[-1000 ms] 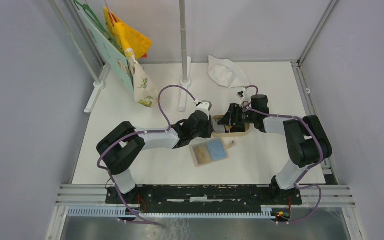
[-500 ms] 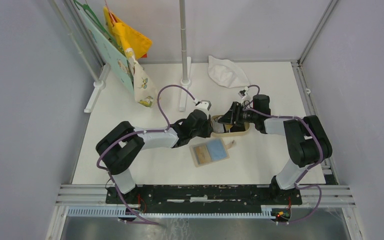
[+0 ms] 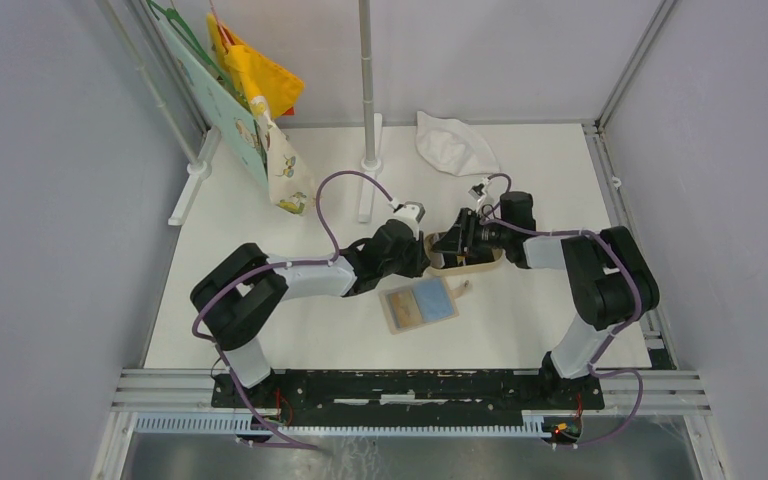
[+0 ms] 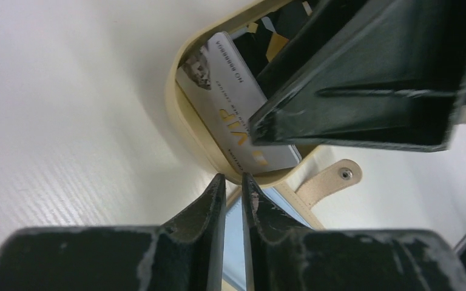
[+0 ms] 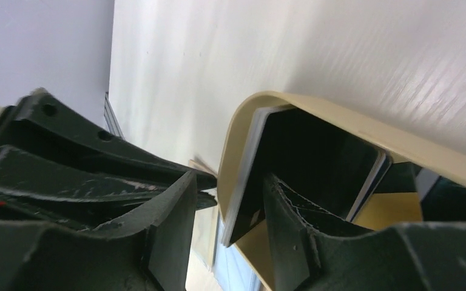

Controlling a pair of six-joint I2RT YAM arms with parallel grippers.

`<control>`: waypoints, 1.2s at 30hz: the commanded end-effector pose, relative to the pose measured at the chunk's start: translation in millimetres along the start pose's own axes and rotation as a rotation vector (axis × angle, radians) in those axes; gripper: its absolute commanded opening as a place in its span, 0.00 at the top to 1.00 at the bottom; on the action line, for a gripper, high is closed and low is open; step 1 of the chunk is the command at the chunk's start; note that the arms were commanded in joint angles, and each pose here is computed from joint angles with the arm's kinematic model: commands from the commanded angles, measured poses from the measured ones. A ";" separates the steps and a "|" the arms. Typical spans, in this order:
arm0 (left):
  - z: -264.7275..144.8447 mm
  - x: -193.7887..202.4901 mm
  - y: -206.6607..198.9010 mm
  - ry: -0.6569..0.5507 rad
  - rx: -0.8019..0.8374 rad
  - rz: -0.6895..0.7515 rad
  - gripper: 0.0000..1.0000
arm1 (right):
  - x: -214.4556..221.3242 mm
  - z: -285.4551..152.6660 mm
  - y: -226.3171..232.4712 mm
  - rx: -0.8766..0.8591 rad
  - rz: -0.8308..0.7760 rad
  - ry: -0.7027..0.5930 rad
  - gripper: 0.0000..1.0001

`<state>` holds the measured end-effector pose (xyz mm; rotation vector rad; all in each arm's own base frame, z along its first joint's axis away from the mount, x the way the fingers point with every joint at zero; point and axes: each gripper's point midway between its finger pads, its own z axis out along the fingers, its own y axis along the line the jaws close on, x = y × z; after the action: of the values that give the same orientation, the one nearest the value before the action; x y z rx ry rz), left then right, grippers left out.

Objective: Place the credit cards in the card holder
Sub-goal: Pick up the credit card from the storage box.

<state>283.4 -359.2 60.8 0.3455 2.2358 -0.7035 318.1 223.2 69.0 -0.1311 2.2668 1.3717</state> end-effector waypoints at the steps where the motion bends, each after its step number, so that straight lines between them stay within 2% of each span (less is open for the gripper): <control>1: -9.1 -27.5 -31.1 -0.083 0.111 -0.021 0.79 | 16.1 8.7 0.4 -0.019 -0.002 0.065 0.51; 14: -9.8 -28.2 -31.8 -0.084 0.113 -0.019 0.79 | 0.5 0.5 -31.2 0.193 -0.126 0.046 0.46; 22: -14.3 -33.1 -34.7 -0.094 0.123 -0.018 0.77 | 4.4 2.3 -30.9 0.138 -0.108 0.082 0.49; 31: -35.5 -46.9 -39.5 -0.142 0.144 -0.022 0.62 | 11.8 3.4 -23.7 0.034 -0.041 0.117 0.51; 36: -51.8 -52.0 -36.6 -0.171 0.139 -0.021 0.61 | 9.3 0.1 -18.3 -0.001 -0.028 0.117 0.54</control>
<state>271.0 -362.0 110.4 0.3588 2.1301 -0.8238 311.5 213.8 40.5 -0.2305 2.3877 1.3324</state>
